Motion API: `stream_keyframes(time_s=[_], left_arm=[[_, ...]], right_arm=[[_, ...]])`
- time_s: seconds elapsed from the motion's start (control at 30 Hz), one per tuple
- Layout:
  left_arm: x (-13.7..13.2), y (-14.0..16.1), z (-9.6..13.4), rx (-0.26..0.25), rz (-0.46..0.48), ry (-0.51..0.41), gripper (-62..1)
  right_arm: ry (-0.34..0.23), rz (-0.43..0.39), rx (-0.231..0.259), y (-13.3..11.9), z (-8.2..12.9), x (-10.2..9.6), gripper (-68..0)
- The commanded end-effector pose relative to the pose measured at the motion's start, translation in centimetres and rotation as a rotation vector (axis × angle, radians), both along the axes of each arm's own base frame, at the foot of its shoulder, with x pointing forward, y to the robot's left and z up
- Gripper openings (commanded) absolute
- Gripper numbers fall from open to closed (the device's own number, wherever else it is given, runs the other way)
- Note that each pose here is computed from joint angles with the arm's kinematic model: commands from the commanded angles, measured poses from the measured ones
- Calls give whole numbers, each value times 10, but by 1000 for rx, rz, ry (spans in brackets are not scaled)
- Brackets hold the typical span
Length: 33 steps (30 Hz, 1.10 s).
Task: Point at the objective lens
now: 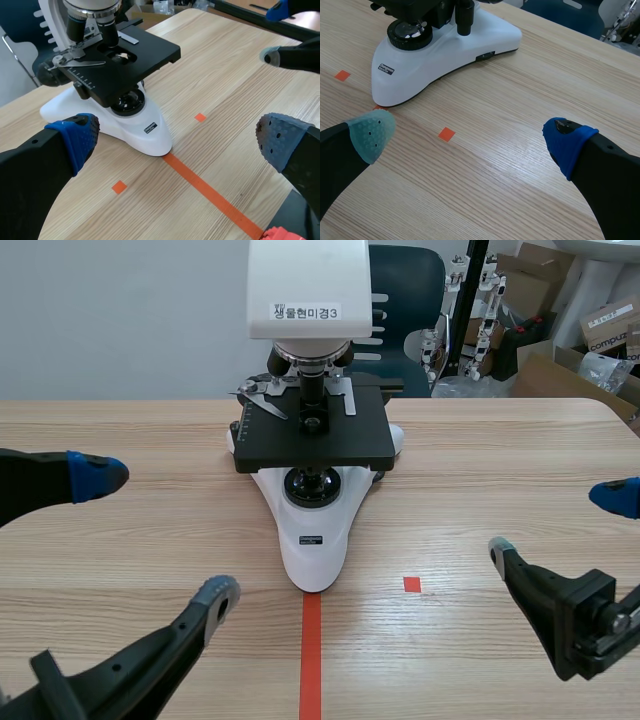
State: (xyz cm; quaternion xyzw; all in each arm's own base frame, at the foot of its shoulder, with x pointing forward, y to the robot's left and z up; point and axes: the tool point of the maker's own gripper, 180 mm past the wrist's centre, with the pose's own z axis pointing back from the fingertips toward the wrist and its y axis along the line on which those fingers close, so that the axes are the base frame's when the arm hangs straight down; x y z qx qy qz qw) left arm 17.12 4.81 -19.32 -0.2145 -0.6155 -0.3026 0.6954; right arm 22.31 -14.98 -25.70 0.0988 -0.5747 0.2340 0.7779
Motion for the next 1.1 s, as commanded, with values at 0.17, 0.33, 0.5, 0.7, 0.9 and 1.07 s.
stream_keyframes(time_s=[0.17, 0.33, 0.5, 0.7, 0.9, 1.07], left_arm=[[-2, -12, 24, -44, -19, -28, 14], [-2, -12, 24, -43, -19, -28, 14], [-2, -12, 23, -40, -19, -24, 14], [-2, -12, 20, -30, -18, -14, 14], [-2, -12, 20, -27, -18, -11, 14], [-2, -12, 18, -23, -17, -6, 14]], right_arm=[[-28, 12, -3, 1, 9, 4, 4], [-28, 12, -3, 1, 9, 4, 4], [-28, 12, -3, 1, 9, 4, 4], [-28, 12, -3, 1, 9, 4, 4], [-28, 12, -3, 1, 9, 4, 4], [-28, 12, -3, 1, 9, 4, 4]])
